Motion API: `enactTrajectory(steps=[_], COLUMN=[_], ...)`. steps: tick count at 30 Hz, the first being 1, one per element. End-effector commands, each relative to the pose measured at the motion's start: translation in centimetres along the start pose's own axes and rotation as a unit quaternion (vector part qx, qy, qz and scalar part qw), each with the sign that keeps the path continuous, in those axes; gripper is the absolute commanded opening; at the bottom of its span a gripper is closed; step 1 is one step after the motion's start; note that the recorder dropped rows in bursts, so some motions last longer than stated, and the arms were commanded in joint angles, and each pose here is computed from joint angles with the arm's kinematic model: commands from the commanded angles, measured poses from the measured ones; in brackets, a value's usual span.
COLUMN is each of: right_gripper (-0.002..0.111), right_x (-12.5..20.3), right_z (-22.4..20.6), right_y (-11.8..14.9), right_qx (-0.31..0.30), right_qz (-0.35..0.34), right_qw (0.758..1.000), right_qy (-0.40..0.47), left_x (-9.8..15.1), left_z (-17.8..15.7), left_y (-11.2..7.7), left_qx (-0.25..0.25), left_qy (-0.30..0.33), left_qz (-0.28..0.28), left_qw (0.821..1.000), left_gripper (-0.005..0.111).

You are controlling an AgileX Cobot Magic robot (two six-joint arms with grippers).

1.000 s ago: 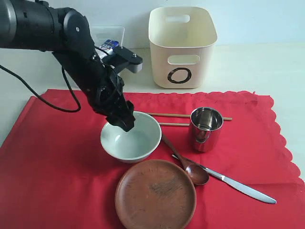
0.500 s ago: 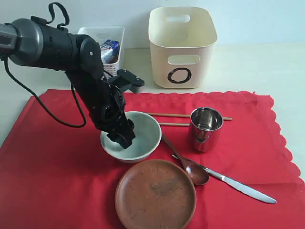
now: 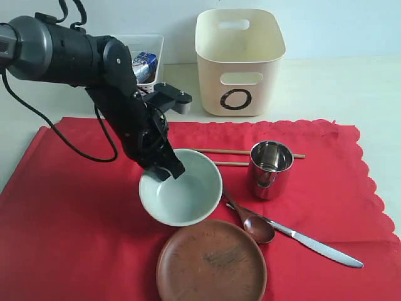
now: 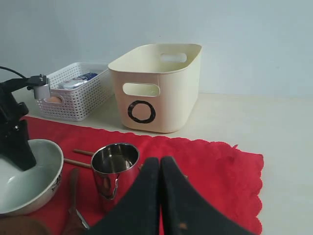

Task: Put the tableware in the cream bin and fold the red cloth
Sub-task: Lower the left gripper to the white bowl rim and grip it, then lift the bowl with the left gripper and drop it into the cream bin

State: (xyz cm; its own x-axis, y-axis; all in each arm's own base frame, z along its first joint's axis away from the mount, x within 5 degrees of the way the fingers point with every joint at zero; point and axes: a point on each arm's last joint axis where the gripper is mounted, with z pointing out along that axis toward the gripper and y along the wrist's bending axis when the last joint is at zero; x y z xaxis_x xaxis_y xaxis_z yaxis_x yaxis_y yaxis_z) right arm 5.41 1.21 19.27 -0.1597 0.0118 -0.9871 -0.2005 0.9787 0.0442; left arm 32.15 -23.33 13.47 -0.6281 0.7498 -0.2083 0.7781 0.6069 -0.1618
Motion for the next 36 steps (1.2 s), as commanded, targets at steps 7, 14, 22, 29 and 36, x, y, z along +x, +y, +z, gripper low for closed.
enactTrajectory(steps=[7,14,22,29,36], right_gripper=[0.000,0.000,0.000,0.000,0.000], right_x=[0.1,0.1,0.1,0.1,0.1], right_z=[0.0,0.0,0.0,0.0,0.0], right_y=[0.0,0.0,0.0,0.0,0.0], right_qx=[-0.001,-0.001,-0.001,-0.001,-0.001], right_qz=[0.000,0.000,0.000,0.000,0.000], right_qw=[1.000,1.000,1.000,1.000,1.000], right_qy=[-0.002,-0.002,-0.002,-0.002,-0.003], left_x=[-0.3,-2.6,-8.3,-10.2,-10.9], left_z=[-2.7,-8.7,-14.7,-10.7,-8.2], left_y=[-0.2,-1.0,-0.1,3.1,4.8], left_qx=[-0.013,-0.043,-0.118,-0.176,-0.158], left_qy=[0.022,-0.066,-0.421,-0.504,-0.554], left_qz=[0.039,0.058,-0.031,-0.102,-0.198], left_qw=[0.999,0.995,0.899,0.839,0.793], left_gripper=[0.000,0.000,0.000,0.000,0.015])
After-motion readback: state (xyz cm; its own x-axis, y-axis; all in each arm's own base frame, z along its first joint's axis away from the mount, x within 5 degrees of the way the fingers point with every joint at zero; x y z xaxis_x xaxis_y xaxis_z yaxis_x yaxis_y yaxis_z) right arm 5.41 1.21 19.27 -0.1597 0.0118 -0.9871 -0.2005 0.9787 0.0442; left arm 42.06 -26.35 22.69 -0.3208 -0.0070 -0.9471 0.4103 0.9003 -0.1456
